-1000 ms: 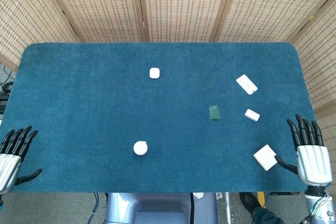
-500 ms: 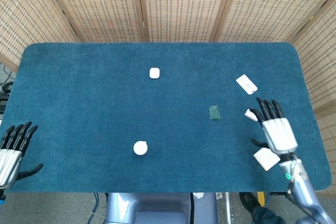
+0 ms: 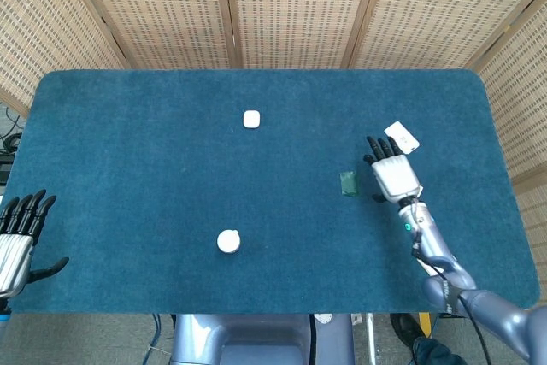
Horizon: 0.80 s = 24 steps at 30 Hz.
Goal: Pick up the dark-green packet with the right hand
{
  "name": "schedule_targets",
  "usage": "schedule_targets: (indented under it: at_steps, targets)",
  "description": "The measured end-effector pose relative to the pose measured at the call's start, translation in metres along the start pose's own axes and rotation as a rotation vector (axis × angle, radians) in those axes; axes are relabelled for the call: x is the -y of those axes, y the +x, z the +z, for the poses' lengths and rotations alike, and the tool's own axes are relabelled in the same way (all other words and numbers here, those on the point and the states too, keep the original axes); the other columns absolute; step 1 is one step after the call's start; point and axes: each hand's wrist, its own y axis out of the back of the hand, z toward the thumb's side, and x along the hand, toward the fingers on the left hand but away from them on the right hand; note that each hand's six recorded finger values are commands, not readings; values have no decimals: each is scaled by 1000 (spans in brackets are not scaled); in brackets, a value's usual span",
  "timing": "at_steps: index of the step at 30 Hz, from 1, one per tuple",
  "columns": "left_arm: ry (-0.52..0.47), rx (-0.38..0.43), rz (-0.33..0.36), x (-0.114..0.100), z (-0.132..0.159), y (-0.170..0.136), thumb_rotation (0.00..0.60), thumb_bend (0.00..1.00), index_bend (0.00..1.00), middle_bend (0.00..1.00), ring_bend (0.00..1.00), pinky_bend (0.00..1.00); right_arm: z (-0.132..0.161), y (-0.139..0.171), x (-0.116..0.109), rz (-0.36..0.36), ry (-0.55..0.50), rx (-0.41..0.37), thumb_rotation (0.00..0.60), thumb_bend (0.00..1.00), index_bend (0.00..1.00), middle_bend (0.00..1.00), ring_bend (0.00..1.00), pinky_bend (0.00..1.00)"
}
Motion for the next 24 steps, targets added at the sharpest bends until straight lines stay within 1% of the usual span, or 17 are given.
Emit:
schedule_targets:
  at_steps: [4,9,15,18,24]
  targets:
    - [2,-6,-7,1,0,3,600,0,0,0,0,0,16,-7,4,7,-12,-18,600,2,263,0,0,0]
    - [3,-15,-19,3,-1,6,600,0,0,0,0,0,35,-11,2,1,-39,-40,600,2,263,0,0,0]
    - [-1,-20,-26,3,-2,7,600,0,0,0,0,0,53,-15,2,8,-20,-57,600,2,263,0,0,0]
    - [-1,-19,-27,3,-2,7,600,0,0,0,0,0,57,-18,5,17,-12,-51,600,2,263,0,0,0]
    - [-8,-21,-27,1,-3,7,600,0,0,0,0,0,56,-21,11,38,5,-32,600,2,263,0,0,0]
